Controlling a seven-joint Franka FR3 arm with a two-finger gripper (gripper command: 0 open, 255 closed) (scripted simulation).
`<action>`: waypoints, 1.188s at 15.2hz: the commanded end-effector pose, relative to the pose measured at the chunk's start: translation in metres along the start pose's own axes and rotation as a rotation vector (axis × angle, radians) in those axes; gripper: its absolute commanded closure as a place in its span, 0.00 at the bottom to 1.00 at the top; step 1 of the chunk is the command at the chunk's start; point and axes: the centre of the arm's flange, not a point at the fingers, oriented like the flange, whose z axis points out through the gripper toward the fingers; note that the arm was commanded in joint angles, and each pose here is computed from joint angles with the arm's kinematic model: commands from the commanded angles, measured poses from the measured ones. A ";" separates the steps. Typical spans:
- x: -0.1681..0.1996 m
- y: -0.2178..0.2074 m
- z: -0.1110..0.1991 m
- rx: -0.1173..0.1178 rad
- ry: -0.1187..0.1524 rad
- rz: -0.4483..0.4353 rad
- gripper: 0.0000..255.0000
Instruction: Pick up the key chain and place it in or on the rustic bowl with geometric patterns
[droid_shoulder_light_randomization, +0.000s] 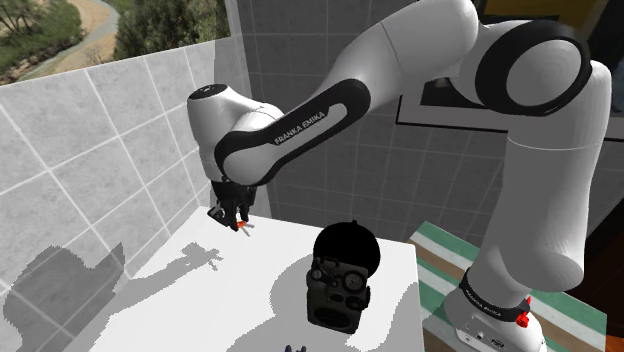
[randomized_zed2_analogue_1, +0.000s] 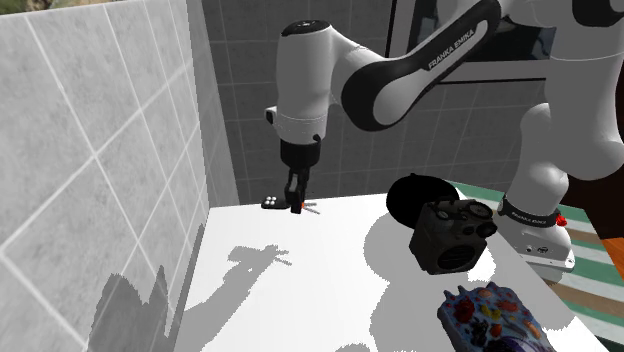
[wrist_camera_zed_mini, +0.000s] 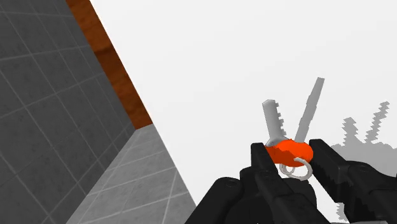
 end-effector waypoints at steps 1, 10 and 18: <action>0.001 0.000 -0.010 0.000 0.000 0.000 1.00; 0.004 0.001 -0.058 0.000 0.000 0.000 1.00; 0.007 0.002 -0.100 0.000 0.000 0.000 1.00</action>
